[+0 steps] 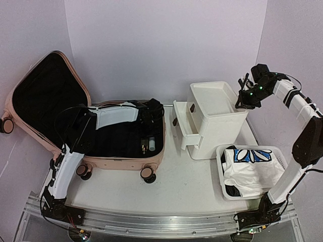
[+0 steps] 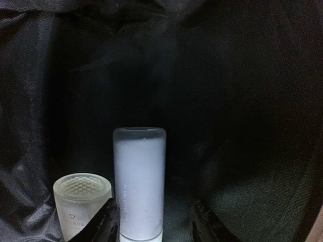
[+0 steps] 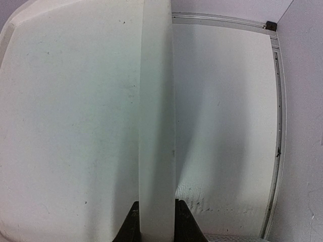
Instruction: Open, take out, and arrange the luggage
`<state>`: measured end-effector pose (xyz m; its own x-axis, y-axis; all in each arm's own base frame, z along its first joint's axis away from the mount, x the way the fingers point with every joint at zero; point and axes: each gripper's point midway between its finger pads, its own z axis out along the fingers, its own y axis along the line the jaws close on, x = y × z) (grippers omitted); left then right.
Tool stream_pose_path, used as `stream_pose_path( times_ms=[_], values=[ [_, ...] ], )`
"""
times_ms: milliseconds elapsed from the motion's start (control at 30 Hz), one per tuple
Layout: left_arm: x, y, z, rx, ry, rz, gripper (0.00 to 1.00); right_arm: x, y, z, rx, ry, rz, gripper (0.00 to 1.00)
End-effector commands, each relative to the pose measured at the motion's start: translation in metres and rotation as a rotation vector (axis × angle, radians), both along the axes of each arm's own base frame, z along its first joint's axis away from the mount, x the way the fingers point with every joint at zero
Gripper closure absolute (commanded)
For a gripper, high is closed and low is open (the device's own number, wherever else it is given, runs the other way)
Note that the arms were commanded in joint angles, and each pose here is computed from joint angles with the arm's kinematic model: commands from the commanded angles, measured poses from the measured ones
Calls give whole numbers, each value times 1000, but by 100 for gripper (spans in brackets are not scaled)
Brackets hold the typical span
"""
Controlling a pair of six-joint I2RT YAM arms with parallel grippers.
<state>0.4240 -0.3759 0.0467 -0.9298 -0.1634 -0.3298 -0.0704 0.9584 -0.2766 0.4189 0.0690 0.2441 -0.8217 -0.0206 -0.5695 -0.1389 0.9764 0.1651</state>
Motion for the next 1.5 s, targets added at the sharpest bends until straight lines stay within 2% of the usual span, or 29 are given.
stream_pose_path(
  times_ms=[0, 233, 367, 533, 733, 900, 1133, 1300, 1467],
  values=[
    [-3, 24, -26, 151, 22, 17, 56, -9, 21, 15, 183, 26, -10, 100],
    [-2, 30, -45, 213, 24, -9, 62, -9, 22, 16, 187, 25, -10, 100],
    [1, 33, -40, 235, 0, -17, 67, -10, 22, 18, 190, 20, -12, 100],
    [12, 39, 12, 230, -107, -8, 77, -12, 21, 22, 186, 9, -12, 100],
    [21, 41, 101, 110, -235, 9, 78, -15, 20, 17, 180, 20, -15, 100],
    [17, 22, 164, -97, -325, -38, 80, -14, 20, 17, 181, 19, -15, 100],
    [-1, -40, 243, -565, -395, -186, 80, -13, 20, 18, 179, 16, -13, 100],
    [-10, -82, 255, -793, -288, -224, 81, -12, 21, 18, 186, 16, -11, 100],
    [-15, -114, 251, -865, -235, -216, 81, -12, 21, 18, 189, 17, -12, 100]
  ],
)
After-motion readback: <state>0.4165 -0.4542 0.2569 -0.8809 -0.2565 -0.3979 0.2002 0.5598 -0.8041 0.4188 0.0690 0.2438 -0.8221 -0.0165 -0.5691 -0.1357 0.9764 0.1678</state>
